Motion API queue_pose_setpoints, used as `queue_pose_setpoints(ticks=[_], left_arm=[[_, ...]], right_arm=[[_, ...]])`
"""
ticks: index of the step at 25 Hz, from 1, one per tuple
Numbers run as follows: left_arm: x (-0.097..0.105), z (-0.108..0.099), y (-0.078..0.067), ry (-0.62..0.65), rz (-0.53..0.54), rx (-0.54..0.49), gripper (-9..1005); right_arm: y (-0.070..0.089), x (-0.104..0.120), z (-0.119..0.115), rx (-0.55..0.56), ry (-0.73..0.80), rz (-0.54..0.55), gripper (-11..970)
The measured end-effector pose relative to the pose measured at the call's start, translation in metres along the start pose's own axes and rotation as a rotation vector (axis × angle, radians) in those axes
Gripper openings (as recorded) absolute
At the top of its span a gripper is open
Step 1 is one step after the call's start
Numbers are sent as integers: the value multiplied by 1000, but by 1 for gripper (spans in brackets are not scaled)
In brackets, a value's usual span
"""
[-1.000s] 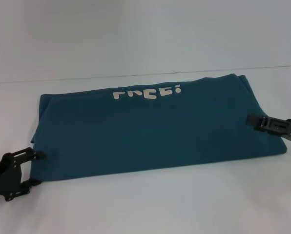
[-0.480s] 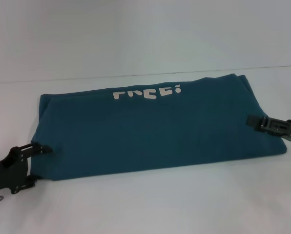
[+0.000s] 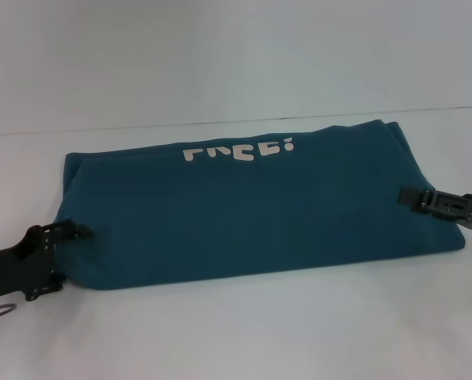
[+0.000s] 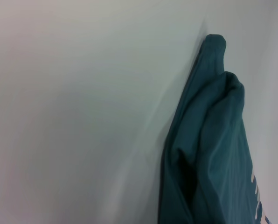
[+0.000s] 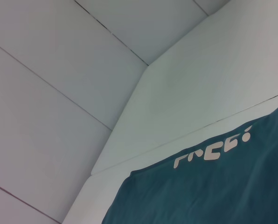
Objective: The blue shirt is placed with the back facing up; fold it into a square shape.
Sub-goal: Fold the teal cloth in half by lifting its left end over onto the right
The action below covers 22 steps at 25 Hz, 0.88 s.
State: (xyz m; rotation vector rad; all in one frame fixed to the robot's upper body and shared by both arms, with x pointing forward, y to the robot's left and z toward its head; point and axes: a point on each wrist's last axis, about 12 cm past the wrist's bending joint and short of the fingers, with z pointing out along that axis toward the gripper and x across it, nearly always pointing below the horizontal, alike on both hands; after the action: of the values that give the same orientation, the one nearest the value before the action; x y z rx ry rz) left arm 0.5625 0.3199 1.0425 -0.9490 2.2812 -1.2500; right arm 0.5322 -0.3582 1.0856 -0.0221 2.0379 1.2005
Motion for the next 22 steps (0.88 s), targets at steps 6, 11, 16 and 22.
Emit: queue_pose_setpoints(ticks=[6, 11, 16, 22], left_arm=[[-1, 0, -1, -2, 1, 4, 752], [2, -2, 3, 7, -3, 1, 752], [6, -3, 8, 9, -14, -4, 751], [7, 2, 5, 18, 5, -3, 751]], right_arm=[[0, 0, 0, 0, -2, 0, 833], [-1, 1, -1, 2, -4, 4, 833], [-1, 0, -2, 3, -6, 9, 833], [-1, 0, -2, 2, -7, 10, 833]])
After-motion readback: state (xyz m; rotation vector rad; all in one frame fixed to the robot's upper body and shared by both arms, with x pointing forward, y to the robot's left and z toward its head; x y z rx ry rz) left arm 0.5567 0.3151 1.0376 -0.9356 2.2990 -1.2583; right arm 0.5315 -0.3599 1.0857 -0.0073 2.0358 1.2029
